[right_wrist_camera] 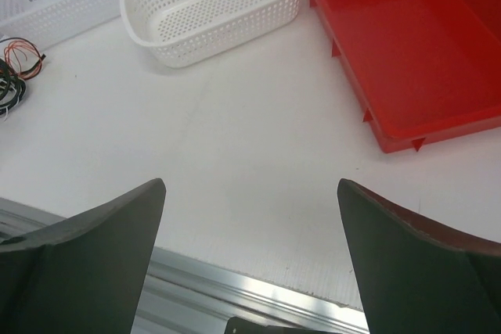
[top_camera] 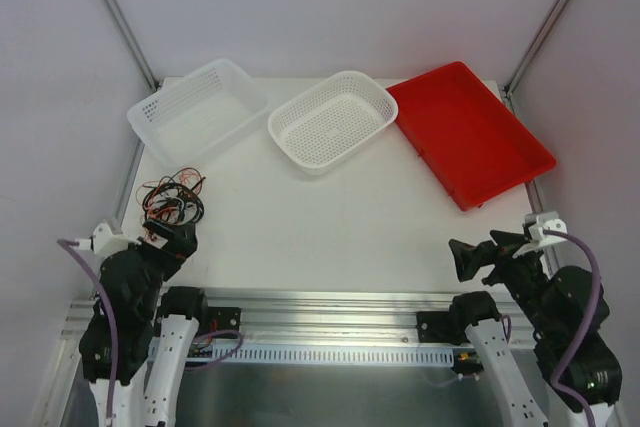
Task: Untangle the cables
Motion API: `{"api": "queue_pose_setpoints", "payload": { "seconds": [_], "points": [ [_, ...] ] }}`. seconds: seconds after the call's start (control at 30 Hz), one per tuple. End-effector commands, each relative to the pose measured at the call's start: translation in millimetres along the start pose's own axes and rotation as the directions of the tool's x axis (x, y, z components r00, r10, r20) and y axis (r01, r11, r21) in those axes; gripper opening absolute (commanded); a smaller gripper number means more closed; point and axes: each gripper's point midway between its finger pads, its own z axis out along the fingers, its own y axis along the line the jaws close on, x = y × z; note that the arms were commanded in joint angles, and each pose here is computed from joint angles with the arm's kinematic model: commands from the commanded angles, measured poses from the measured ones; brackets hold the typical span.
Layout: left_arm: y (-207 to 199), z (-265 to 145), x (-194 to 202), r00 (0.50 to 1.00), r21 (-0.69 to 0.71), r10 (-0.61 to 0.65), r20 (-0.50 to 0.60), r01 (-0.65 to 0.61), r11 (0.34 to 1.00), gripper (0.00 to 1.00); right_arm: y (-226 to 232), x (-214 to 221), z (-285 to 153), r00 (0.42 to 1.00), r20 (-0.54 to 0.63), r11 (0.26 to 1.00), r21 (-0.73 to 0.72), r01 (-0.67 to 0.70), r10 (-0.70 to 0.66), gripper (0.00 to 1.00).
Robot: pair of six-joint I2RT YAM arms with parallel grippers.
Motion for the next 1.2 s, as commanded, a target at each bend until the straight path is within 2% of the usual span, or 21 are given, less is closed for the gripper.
{"api": "queue_pose_setpoints", "payload": {
  "seconds": [0.0, 0.1, 0.2, 0.33, 0.5, 0.67, 0.73, 0.9, 1.03, 1.07, 1.1, 1.17],
  "points": [
    [-6, 33, 12, 0.991, -0.102, -0.039, -0.125, 0.027, 0.994, 0.99, 12, 13, 16, 0.993, -0.092, 0.995, -0.052, -0.082, 0.077, 0.97],
    [-12, 63, 19, 0.979, -0.152, -0.036, -0.198, 0.005, 0.988, 0.99, 17, 27, 25, 0.984, -0.158, 0.992, -0.083, -0.099, 0.085, 0.97],
    [-13, 90, 17, 0.978, -0.219, -0.039, -0.207, -0.008, 0.976, 0.99, 21, 37, 29, 0.974, -0.208, 0.988, -0.110, -0.108, 0.083, 0.97],
    [-4, 121, -8, 0.991, -0.342, 0.019, -0.134, -0.064, 0.937, 0.99, 31, 45, 33, 0.968, -0.231, 0.978, -0.161, -0.135, 0.095, 0.97],
    [5, 163, -16, 0.988, -0.455, 0.057, -0.142, -0.116, 0.883, 0.99, 40, 51, 37, 0.967, -0.229, 0.962, -0.217, -0.165, 0.114, 0.97],
    [18, 195, -23, 0.994, -0.536, 0.031, -0.100, -0.081, 0.840, 0.99, 39, 57, 36, 0.966, -0.242, 0.964, -0.221, -0.150, 0.094, 0.97],
    [26, 208, -21, 0.995, -0.560, 0.020, -0.100, -0.073, 0.825, 0.99, 38, 59, 35, 0.967, -0.243, 0.967, -0.216, -0.135, 0.081, 0.97],
    [46, 229, 11, 0.978, -0.607, -0.040, -0.204, -0.094, 0.789, 0.98, 37, 60, 32, 0.970, -0.236, 0.968, -0.220, -0.117, 0.064, 0.97],
    [58, 232, 45, 0.949, -0.622, -0.094, -0.303, -0.122, 0.774, 0.85, 37, 60, 31, 0.971, -0.234, 0.968, -0.224, -0.112, 0.058, 0.97],
    [62, 232, 53, 0.940, -0.627, -0.106, -0.325, -0.131, 0.768, 0.80, 38, 60, 30, 0.971, -0.233, 0.966, -0.232, -0.111, 0.055, 0.97],
    [64, 230, 62, 0.929, -0.624, -0.121, -0.349, -0.134, 0.770, 0.69, 39, 60, 30, 0.971, -0.234, 0.966, -0.234, -0.111, 0.056, 0.97],
    [66, 227, 71, 0.916, -0.620, -0.133, -0.378, -0.144, 0.772, 0.59, 41, 58, 29, 0.972, -0.230, 0.962, -0.248, -0.113, 0.055, 0.97]
  ]
}}
